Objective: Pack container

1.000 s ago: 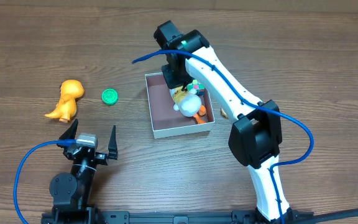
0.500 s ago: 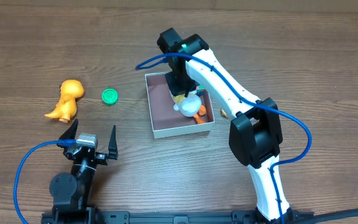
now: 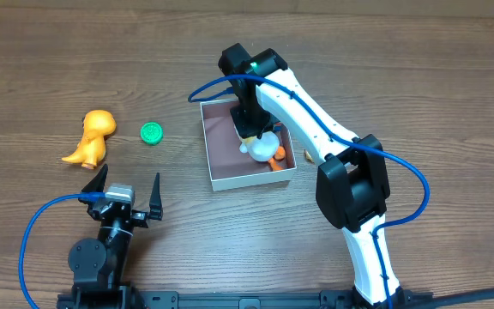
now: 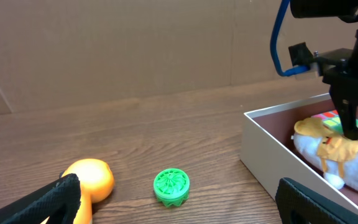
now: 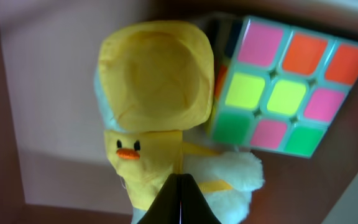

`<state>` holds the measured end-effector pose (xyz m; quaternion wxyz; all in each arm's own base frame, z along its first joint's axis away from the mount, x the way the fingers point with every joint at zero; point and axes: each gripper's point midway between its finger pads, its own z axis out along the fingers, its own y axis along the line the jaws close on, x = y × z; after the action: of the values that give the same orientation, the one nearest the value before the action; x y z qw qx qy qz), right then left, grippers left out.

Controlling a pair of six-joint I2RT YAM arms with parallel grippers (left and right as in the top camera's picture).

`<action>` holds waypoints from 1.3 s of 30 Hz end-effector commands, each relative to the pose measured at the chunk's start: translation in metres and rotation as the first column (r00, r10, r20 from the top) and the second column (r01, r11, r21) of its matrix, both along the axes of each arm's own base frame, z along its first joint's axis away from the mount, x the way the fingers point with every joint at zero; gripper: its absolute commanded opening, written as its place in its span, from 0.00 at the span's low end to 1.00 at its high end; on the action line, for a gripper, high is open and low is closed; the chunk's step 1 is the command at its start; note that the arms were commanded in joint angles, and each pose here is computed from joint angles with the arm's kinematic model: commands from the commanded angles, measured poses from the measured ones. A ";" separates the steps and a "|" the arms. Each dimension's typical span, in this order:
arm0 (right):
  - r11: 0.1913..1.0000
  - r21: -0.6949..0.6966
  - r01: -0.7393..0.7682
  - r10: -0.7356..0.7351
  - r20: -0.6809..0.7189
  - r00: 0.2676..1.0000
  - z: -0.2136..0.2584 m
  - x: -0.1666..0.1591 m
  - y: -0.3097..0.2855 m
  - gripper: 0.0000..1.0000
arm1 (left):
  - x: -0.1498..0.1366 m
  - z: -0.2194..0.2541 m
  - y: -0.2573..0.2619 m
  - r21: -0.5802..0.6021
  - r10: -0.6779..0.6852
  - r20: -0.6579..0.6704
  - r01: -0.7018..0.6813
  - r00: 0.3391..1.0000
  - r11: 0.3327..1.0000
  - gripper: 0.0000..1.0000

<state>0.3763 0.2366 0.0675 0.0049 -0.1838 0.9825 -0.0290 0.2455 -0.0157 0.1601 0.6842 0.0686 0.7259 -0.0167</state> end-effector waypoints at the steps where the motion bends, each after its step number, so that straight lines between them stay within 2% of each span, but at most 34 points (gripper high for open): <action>1: 1.000 -0.019 -0.009 0.009 -0.038 0.999 -0.003 -0.009 -0.004 0.04 | 0.000 0.001 0.002 0.009 0.010 0.007 -0.010 1.000 1.000 1.00; 27: 0.993 -0.113 -0.018 -0.002 -0.179 0.984 0.003 -0.044 -0.027 0.04 | 0.000 0.001 0.002 0.009 0.010 0.007 -0.010 1.000 1.000 1.00; 31: 0.994 -0.104 -0.016 -0.002 -0.167 0.986 0.003 -0.041 -0.025 0.04 | 0.000 0.001 0.002 0.009 0.010 0.007 -0.010 1.000 1.000 1.00; 39: 0.999 -0.014 0.036 -0.037 -0.029 0.999 0.023 -0.009 -0.004 0.04 | 0.000 0.001 0.002 0.009 0.010 0.007 -0.010 1.000 1.000 1.00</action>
<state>0.3493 0.2194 0.0729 -0.0554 -0.1778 0.9811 -0.0532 0.2455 -0.0157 0.1602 0.6843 0.0686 0.7257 -0.0166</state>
